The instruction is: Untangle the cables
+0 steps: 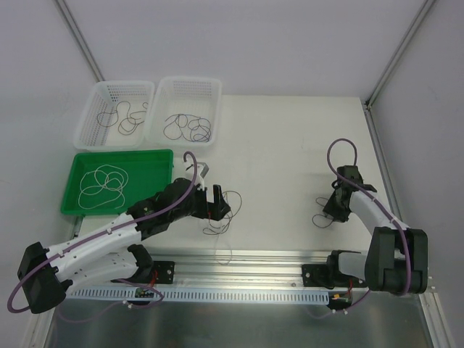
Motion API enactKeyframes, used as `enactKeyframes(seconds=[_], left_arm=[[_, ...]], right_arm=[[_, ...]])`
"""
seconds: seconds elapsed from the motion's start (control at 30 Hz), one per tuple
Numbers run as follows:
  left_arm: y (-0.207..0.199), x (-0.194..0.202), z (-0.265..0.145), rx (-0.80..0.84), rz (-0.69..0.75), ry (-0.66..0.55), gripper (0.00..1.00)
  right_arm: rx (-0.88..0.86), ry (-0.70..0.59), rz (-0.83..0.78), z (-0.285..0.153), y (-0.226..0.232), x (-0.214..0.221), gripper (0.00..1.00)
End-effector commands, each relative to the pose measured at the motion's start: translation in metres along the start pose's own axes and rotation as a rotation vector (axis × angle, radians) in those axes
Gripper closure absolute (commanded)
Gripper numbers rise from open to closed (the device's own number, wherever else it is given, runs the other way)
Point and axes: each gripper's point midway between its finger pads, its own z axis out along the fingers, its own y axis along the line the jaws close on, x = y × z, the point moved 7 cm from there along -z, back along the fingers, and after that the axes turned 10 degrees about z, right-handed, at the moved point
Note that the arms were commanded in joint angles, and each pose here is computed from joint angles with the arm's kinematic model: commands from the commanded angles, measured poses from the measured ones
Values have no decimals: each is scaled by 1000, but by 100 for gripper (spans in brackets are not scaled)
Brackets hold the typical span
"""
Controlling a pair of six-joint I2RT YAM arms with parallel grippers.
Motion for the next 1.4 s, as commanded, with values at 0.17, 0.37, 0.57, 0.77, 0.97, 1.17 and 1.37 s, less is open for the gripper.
enactKeyframes(seconds=[0.17,0.37,0.57,0.77,0.97,1.17,1.37], left_arm=[[4,7,-2,-5,36,-1,1],[2,4,-6,11,29,-15,1],[-7,-6,-9,52,15,-28,1],[-19,-22,-3,81,13,-27,1],[-37,-39,5,171,19,-42,1],[-46,-44,17,200,-11,-25,1],[-42,-36,38,119,-187,1,1]], right_arm=[[-91,21,35,14,23,-3,94],[-191,-17,-112,2,47,2,99],[-481,-65,-341,-50,96,20,99],[-793,-68,-485,-109,129,44,99],[-965,-83,-614,-152,144,67,99],[-1086,-106,-665,-180,147,79,99],[-1141,-133,-684,-193,147,85,99]])
